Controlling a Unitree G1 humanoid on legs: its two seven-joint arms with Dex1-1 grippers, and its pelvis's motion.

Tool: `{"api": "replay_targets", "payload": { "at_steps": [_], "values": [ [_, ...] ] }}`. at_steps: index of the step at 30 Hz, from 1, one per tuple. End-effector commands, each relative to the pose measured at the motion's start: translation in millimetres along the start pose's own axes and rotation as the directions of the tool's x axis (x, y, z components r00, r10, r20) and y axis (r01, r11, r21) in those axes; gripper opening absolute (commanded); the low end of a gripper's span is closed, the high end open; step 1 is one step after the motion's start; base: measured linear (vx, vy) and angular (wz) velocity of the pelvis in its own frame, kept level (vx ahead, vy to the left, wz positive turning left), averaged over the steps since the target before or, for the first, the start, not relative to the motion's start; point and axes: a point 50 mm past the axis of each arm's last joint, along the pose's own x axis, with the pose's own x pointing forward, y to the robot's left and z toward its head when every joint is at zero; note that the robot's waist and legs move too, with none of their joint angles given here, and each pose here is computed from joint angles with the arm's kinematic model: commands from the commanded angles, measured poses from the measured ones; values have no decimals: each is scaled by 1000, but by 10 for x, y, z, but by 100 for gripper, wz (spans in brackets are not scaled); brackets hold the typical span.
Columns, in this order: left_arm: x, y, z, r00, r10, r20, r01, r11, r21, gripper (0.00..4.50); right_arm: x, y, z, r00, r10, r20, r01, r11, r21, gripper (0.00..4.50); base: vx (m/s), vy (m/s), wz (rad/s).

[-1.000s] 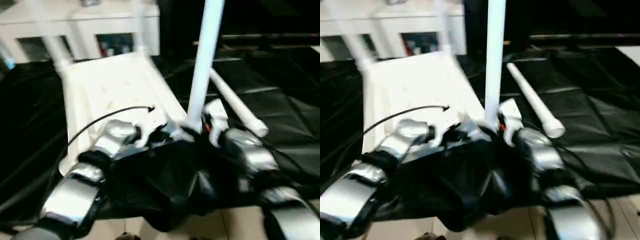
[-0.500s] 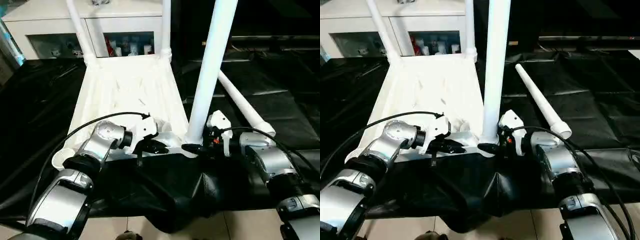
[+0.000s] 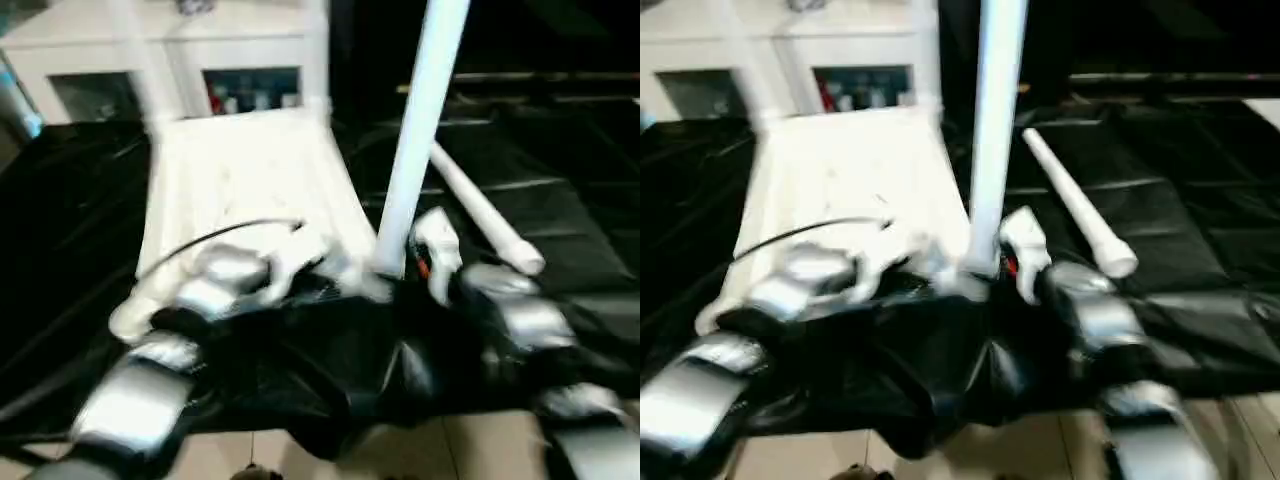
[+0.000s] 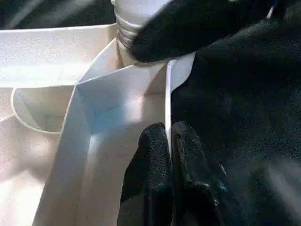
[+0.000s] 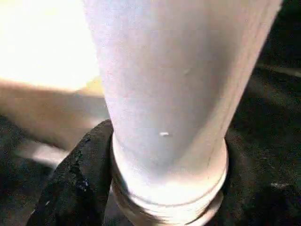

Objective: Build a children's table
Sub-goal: Rotate leg to tighten, then rotate table base

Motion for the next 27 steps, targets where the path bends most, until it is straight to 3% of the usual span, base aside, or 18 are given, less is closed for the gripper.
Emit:
{"api": "replay_targets", "payload": {
  "at_steps": [1,4,7,8,11,13,15,19,22,27],
  "values": [
    [20,105,194,989,137,49,-135,990,-31,0,53,91,-335,991,-69,-118,82,991,106,274,0,0,0],
    [95,73,256,984,173,48,-170,984,-56,0,126,139,-311,986,-127,-104,142,978,156,274,0,0,0],
    [189,-2,299,983,179,48,-176,983,-58,0,232,263,-201,993,-113,-39,118,979,165,274,0,0,0],
    [197,-12,301,983,175,51,-173,984,-52,0,242,281,-182,995,-100,-27,103,980,168,330,0,0,0],
    [201,-28,298,985,159,59,-157,987,-42,0,254,306,-134,998,-68,3,66,980,188,350,0,0,0],
    [195,-38,294,987,141,71,-140,990,-19,0,249,290,-79,997,-60,38,53,984,169,372,0,0,0],
    [180,-27,297,987,139,86,-139,990,-1,0,214,187,12,989,-110,102,96,987,131,381,0,0,0],
    [141,42,312,977,189,95,-190,982,4,0,112,43,113,967,-166,193,138,979,150,381,0,0,0],
    [123,102,334,965,248,90,-247,969,-22,0,5,-39,96,957,-191,220,167,978,125,381,0,0,0],
    [118,160,305,941,336,37,-333,940,-74,0,-88,-57,21,952,-200,232,181,978,99,381,0,0,0]
  ]
}}
